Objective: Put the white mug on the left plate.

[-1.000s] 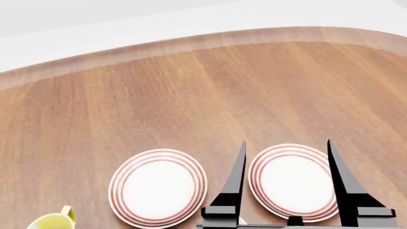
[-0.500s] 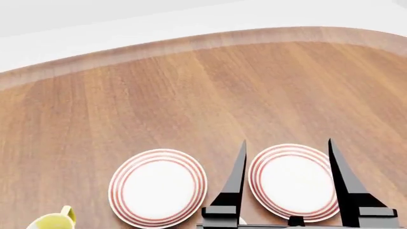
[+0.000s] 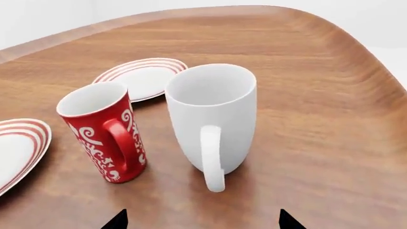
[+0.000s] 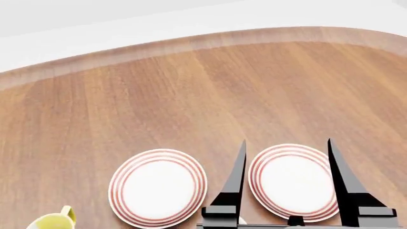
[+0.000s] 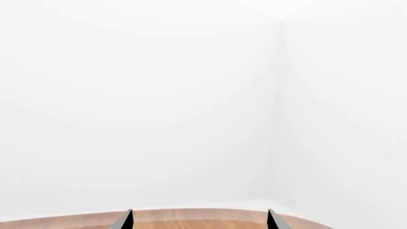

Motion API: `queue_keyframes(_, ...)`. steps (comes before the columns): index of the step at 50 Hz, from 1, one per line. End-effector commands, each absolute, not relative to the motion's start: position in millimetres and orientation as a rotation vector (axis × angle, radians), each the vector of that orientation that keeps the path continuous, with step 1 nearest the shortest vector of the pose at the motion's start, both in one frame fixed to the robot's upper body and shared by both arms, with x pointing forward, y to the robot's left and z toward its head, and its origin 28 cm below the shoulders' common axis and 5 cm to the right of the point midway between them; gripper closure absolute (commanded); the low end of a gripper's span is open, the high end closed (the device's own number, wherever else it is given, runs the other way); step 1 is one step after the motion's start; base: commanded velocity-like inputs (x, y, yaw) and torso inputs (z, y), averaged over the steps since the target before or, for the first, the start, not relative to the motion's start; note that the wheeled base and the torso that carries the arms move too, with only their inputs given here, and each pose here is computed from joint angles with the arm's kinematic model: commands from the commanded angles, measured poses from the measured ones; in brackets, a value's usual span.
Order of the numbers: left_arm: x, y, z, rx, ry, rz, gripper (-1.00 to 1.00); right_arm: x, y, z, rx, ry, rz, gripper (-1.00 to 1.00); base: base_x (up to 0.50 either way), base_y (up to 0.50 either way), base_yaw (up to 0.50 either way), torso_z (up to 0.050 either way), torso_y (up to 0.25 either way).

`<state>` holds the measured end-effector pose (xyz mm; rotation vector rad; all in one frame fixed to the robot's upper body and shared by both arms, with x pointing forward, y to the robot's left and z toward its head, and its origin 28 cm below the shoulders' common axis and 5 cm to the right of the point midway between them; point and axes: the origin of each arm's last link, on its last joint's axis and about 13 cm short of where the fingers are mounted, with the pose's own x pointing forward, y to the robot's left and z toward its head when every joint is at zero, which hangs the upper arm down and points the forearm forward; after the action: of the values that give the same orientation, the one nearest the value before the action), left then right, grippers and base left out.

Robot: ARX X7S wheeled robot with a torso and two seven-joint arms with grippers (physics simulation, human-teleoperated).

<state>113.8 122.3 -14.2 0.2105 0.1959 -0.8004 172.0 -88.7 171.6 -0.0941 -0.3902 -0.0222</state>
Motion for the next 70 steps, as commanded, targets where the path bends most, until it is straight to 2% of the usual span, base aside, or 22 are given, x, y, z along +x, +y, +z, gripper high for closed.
queue_keyframes(1, 118, 116, -16, 0.212, 0.196, -0.808, -1.0, 172, -89, 172, -0.094, -0.39, -0.022, -1.0, 0.0, 0.0, 0.0, 0.0, 0.0)
queue_keyframes(70, 147, 92, -31, 0.207, 0.238, -0.782, -1.0, 173, -89, 172, -0.082, -0.392, -0.021, -1.0, 0.0, 0.0, 0.0, 0.0, 0.0)
